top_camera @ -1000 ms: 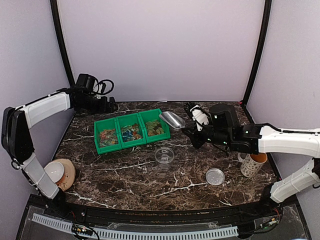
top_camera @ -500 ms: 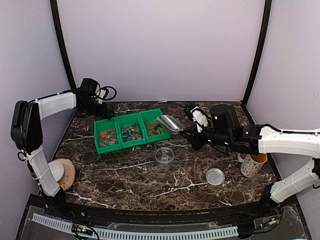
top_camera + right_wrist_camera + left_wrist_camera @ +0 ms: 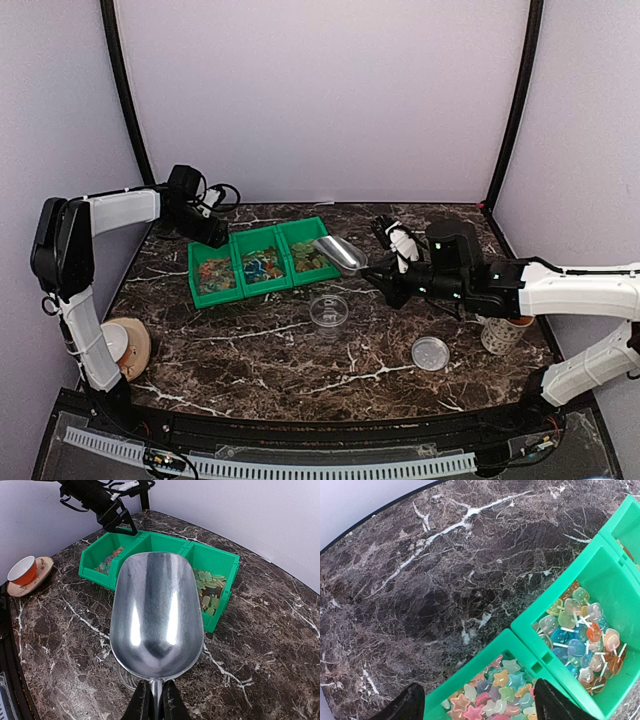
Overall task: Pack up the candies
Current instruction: Pick up the plate from the center of the board.
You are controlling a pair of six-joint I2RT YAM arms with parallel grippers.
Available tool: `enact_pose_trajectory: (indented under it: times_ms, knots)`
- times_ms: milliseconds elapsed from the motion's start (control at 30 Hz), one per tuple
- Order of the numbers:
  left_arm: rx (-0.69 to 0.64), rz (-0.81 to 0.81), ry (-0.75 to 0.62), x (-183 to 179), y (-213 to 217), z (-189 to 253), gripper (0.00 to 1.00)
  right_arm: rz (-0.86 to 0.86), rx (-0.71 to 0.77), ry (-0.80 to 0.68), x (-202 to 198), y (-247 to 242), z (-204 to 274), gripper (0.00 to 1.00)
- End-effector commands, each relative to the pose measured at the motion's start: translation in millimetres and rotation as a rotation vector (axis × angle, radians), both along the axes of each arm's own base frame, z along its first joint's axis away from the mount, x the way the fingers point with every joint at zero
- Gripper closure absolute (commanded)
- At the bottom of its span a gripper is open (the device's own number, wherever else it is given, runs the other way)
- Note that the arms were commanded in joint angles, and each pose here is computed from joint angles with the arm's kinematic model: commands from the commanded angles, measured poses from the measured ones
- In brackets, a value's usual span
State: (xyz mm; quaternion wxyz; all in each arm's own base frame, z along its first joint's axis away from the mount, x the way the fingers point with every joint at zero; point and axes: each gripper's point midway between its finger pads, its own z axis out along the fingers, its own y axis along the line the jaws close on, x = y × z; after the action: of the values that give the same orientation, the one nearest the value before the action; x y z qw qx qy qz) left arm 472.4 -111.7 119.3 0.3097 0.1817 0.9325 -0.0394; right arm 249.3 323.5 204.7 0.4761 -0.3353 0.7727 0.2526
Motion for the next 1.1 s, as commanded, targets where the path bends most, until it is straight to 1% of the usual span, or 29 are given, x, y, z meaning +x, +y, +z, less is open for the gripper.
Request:
enact_pose_trajectory:
  times_ms: [0, 67, 167, 400, 600, 767, 933, 1067]
  knots:
    - [0.009, -0.003, 0.057, -3, 2, -24, 0.23, 0.008, 0.101, -0.045, 0, 2, 25, 1.0]
    - [0.013, 0.003, 0.07, -3, 3, -31, 0.25, 0.01, 0.105, -0.047, 0, 2, 25, 1.0]
    - [0.01, 0.004, 0.08, -3, 2, -35, 0.3, 0.016, 0.108, -0.051, -1, 2, 25, 1.0]
    - [-0.025, 0.004, 0.124, -8, -4, -46, 0.51, 0.028, 0.112, -0.052, -3, 3, 24, 1.0]
    - [-0.064, 0.03, 0.176, -17, -13, -45, 0.55, 0.029, 0.115, -0.057, -3, 3, 25, 1.0]
    - [-0.094, 0.118, 0.224, -28, -18, -41, 0.56, 0.025, 0.119, -0.064, -3, 1, 27, 1.0]
    - [-0.06, 0.202, 0.252, -43, -17, -43, 0.56, 0.025, 0.122, -0.069, -4, 1, 28, 1.0]
    - [-0.032, 0.227, 0.281, -60, -17, -46, 0.56, 0.025, 0.118, -0.07, -3, 1, 26, 1.0]
